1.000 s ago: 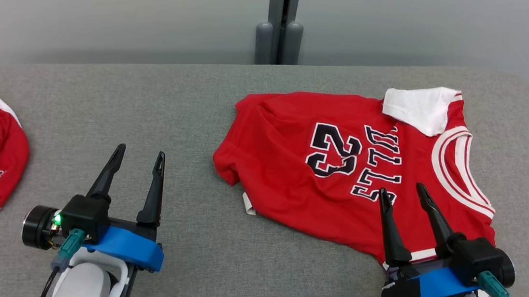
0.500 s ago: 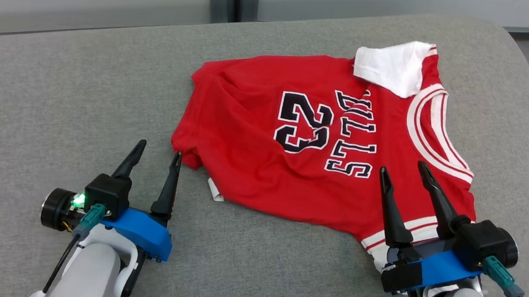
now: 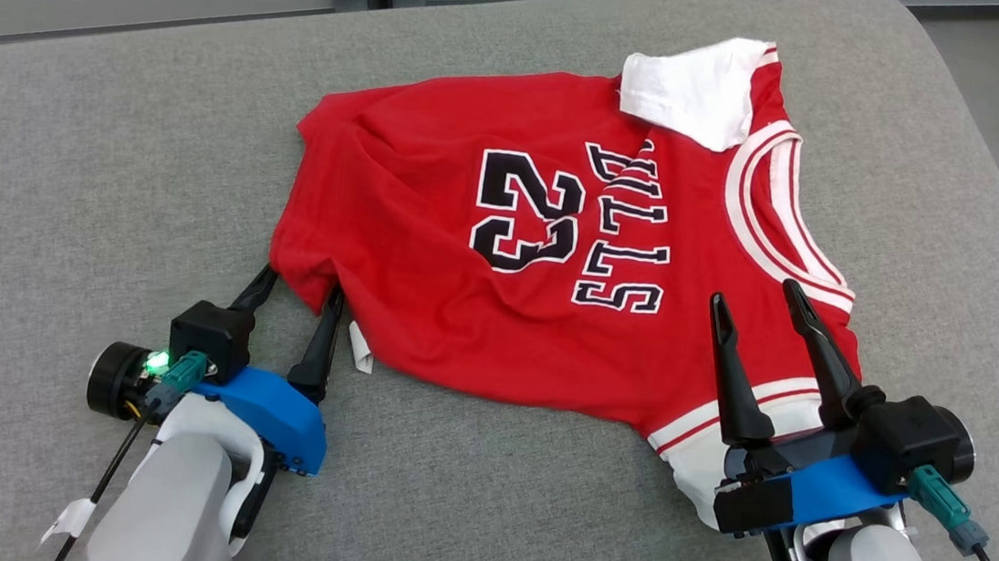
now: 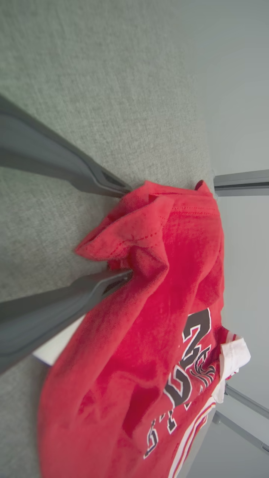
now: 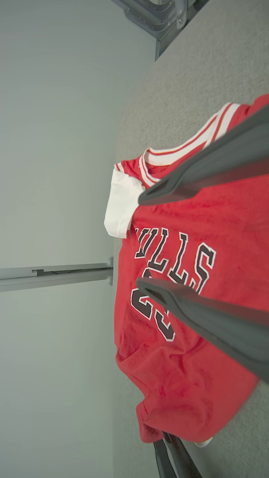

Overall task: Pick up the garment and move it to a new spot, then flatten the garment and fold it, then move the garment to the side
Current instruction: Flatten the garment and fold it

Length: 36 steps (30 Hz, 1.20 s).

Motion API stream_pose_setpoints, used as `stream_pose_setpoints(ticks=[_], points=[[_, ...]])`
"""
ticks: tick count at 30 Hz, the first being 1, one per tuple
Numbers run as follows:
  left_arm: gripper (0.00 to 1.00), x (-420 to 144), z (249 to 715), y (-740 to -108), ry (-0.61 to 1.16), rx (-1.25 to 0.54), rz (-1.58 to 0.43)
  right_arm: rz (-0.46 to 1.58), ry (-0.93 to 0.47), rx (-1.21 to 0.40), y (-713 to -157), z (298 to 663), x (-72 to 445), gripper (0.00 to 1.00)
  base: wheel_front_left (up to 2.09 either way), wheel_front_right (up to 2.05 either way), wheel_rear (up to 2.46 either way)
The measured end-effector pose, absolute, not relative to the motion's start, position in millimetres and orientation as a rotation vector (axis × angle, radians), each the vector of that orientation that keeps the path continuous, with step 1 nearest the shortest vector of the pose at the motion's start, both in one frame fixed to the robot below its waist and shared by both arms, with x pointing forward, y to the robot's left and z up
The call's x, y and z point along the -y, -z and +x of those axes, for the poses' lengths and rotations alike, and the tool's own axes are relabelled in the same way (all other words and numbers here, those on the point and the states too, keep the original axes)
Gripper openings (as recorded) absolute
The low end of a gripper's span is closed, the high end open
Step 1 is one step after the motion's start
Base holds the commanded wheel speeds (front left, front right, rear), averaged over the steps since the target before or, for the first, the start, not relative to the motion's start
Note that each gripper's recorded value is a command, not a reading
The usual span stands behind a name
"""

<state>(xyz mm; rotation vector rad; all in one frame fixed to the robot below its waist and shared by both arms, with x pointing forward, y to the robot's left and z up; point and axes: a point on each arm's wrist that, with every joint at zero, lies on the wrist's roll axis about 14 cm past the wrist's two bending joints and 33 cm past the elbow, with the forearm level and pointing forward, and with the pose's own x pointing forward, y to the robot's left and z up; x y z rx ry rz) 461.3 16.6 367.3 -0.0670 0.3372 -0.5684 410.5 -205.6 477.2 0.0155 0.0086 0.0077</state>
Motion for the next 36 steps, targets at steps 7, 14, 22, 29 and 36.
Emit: stream_pose_setpoints(ticks=[7, 14, 22, 29, 36], points=[[0.0, -5, 462, -366, 0.588, -0.359, -0.096, 0.012, 0.001, -0.009, -477, 409, 209, 1.0, 0.0, 0.0, 0.0], [0.0, -14, 459, -401, 0.565, -0.273, -0.129, 0.033, -0.034, 0.004, -482, 405, 194, 1.0, 0.0, 0.0, 0.0], [0.0, -50, 426, -464, 0.534, -0.091, -0.108, 0.064, -0.114, 0.028, -490, 399, 164, 1.0, 0.0, 0.0, 0.0], [0.0, -85, 388, -454, 0.488, -0.116, -0.073, 0.078, -0.16, 0.025, -489, 401, 147, 1.0, 0.0, 0.0, 0.0], [0.0, -98, 344, -410, 0.471, -0.268, -0.102, 0.089, -0.166, -0.004, -478, 404, 144, 1.0, 0.0, 0.0, 0.0]])
